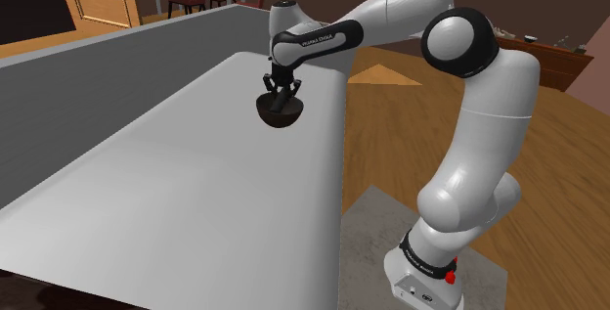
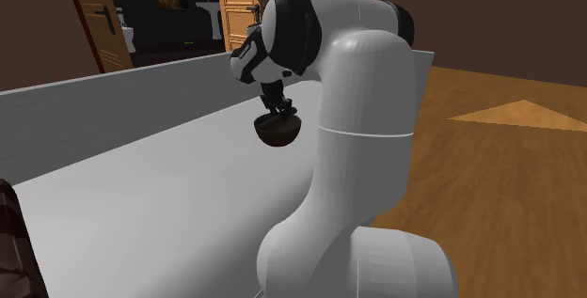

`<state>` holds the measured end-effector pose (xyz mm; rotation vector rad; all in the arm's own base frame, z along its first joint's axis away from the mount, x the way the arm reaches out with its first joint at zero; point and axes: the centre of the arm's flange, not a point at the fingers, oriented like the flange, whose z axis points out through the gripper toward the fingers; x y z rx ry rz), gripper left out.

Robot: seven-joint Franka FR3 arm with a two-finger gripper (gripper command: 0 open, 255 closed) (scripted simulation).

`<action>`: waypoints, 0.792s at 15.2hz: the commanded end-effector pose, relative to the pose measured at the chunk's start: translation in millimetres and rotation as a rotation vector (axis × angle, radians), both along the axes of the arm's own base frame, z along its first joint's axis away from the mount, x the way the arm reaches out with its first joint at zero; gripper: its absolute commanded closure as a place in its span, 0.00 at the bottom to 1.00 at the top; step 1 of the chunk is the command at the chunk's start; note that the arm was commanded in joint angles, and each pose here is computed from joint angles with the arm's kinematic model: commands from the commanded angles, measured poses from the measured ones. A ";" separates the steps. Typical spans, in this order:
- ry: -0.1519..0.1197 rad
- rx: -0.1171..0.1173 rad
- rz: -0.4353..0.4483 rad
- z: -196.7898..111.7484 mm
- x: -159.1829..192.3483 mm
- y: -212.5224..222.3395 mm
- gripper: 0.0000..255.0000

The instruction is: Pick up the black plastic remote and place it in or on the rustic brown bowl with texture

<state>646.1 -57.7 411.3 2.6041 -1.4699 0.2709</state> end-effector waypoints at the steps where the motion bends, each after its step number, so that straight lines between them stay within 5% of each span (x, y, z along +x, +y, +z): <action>1: 0.000 0.000 0.000 -0.1 0.0 -0.2 0.00; 6: 0.000 0.000 0.000 -0.1 0.0 -0.3 0.00; 10: 0.000 0.000 0.000 48.6 -4.4 10.2 0.00; 12: 0.000 0.000 0.000 48.6 -4.4 10.2 0.00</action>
